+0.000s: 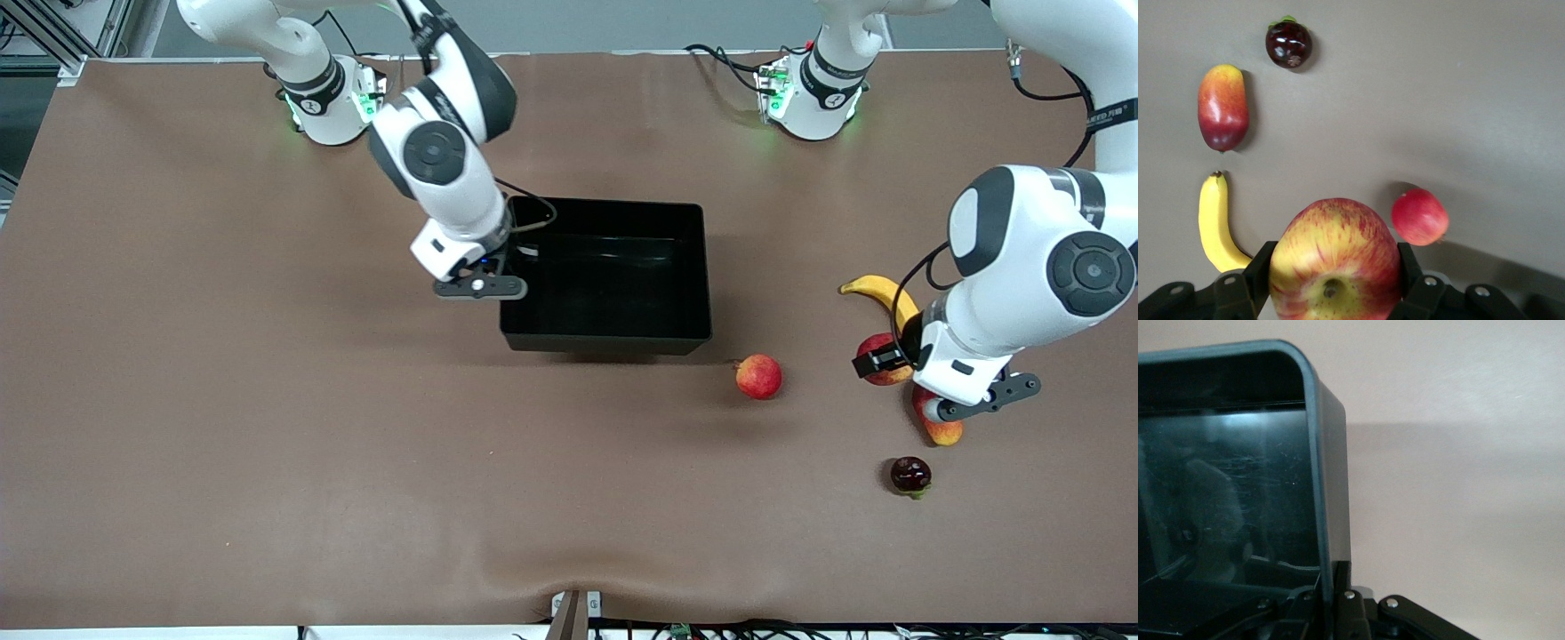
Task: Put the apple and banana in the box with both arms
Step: 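Drag the black tray toward the fruit with the right gripper, then carry the apple over the tray with the left gripper while the right gripper withdraws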
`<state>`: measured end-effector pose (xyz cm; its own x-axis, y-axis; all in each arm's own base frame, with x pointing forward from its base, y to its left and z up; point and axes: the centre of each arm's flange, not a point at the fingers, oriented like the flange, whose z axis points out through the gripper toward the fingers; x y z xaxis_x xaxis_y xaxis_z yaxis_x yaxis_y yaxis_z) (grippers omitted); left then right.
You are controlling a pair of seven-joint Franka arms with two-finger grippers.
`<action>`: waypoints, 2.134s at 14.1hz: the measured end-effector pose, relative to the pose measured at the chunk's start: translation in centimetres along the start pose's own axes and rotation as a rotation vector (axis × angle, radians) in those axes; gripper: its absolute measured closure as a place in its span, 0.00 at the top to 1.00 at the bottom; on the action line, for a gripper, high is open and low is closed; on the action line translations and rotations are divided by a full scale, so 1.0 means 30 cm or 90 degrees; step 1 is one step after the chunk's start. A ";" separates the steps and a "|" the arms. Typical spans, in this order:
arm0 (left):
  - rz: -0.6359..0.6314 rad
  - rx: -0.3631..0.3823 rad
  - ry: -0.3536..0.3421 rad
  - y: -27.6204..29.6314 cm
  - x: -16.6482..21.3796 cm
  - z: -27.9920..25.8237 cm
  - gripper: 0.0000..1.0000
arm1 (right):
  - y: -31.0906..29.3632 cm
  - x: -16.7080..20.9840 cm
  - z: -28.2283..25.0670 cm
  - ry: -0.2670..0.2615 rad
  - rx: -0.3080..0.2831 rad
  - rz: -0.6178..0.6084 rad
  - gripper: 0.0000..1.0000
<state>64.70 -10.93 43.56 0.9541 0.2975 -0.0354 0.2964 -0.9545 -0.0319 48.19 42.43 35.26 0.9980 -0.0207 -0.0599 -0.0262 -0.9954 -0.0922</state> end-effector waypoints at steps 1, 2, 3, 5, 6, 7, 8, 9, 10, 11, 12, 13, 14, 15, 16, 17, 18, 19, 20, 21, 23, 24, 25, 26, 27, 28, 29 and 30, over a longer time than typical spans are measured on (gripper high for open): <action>-0.007 -0.001 0.002 0.041 -0.019 -0.013 0.76 | -0.033 -0.014 0.051 0.000 0.005 0.008 0.05; -0.013 -0.001 0.004 0.088 -0.043 -0.020 0.76 | -0.069 -0.032 0.105 0.004 0.011 0.021 0.05; -0.016 -0.001 0.004 0.139 -0.073 -0.022 0.76 | -0.103 -0.051 0.156 0.008 0.015 0.028 0.05; -0.032 0.000 0.005 0.252 -0.145 -0.022 0.76 | -0.155 -0.091 0.250 0.009 0.013 0.028 0.08; -0.043 0.002 0.004 0.305 -0.182 -0.019 0.76 | -0.169 -0.104 0.276 0.009 0.012 0.030 0.15; -0.051 0.004 0.003 0.350 -0.214 -0.011 0.76 | -0.176 -0.106 0.281 0.010 0.012 0.035 0.26; -0.056 0.006 0.000 0.388 -0.241 0.002 0.76 | -0.177 -0.096 0.268 0.014 0.016 0.041 0.36; -0.060 0.009 -0.002 0.423 -0.264 0.018 0.76 | -0.175 -0.077 0.244 0.021 0.021 0.045 0.48; -0.065 0.012 -0.005 0.457 -0.287 0.035 0.76 | -0.169 -0.054 0.208 0.029 0.027 0.051 0.57; -0.071 0.015 -0.007 0.488 -0.308 0.052 0.76 | -0.153 -0.030 0.162 0.034 0.032 0.059 0.66; -0.076 0.017 -0.008 0.519 -0.326 0.068 0.76 | -0.127 -0.006 0.112 0.036 0.034 0.069 0.77; -0.080 0.017 -0.008 0.548 -0.345 0.084 0.76 | -0.092 0.021 0.062 0.034 0.034 0.079 0.86; -0.085 0.021 -0.011 0.576 -0.367 0.107 0.76 | -0.044 0.048 0.016 0.026 0.028 0.080 0.97; -0.092 0.028 -0.017 0.604 -0.395 0.134 0.76 | 0.010 0.071 -0.018 0.010 0.016 0.070 1.00; -0.102 0.038 -0.023 0.630 -0.429 0.168 0.76 | 0.068 0.093 -0.046 -0.008 0.004 0.052 1.00; -0.109 0.045 -0.027 0.656 -0.471 0.206 0.76 | 0.132 0.119 -0.070 -0.026 -0.006 0.036 1.00; -0.113 0.049 -0.028 0.681 -0.515 0.244 0.76 | 0.202 0.148 -0.091 -0.043 -0.014 0.023 1.00; -0.113 0.049 -0.027 0.700 -0.561 0.285 0.76 | 0.277 0.181 -0.110 -0.059 -0.019 0.007 1.00; -0.108 0.048 -0.025 0.706 -0.601 0.327 0.76 | 0.357 0.215 -0.131 -0.071 -0.019 -0.013 1.00; -0.102 0.049 -0.027 0.702 -0.642 0.369 0.76 | 0.448 0.250 -0.151 -0.085 -0.019 -0.035 1.00; -0.094 0.058 -0.035 0.677 -0.718 0.443 0.76 | 0.642 0.315 -0.187 -0.108 -0.010 -0.073 1.00; -0.091 0.064 -0.040 0.663 -0.753 0.481 0.76 | 0.741 0.344 -0.203 -0.114 -0.003 -0.088 1.00; -0.088 0.068 -0.044 0.649 -0.785 0.524 0.76 | 0.841 0.370 -0.216 -0.120 0.005 -0.099 1.00; -0.085 0.066 -0.044 0.633 -0.811 0.572 0.76 | 0.942 0.394 -0.227 -0.121 0.012 -0.104 1.00; -0.083 0.060 -0.042 0.613 -0.832 0.622 0.76 | 1.037 0.414 -0.238 -0.118 0.020 -0.107 1.00; -0.083 0.055 -0.040 0.590 -0.850 0.670 0.76 | 1.125 0.429 -0.250 -0.113 0.027 -0.107 1.00; -0.083 0.054 -0.040 0.570 -0.865 0.707 0.76 | 1.203 0.439 -0.265 -0.107 0.033 -0.110 1.00; -0.082 0.056 -0.042 0.556 -0.877 0.735 0.76 | 1.276 0.444 -0.288 -0.099 0.038 -0.111 1.00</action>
<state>43.60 -34.25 21.94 0.9024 0.4212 -0.0907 0.4090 -0.9037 -0.1271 60.98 3.25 39.53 0.9671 0.1699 -0.1892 0.1376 -0.9754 -0.1725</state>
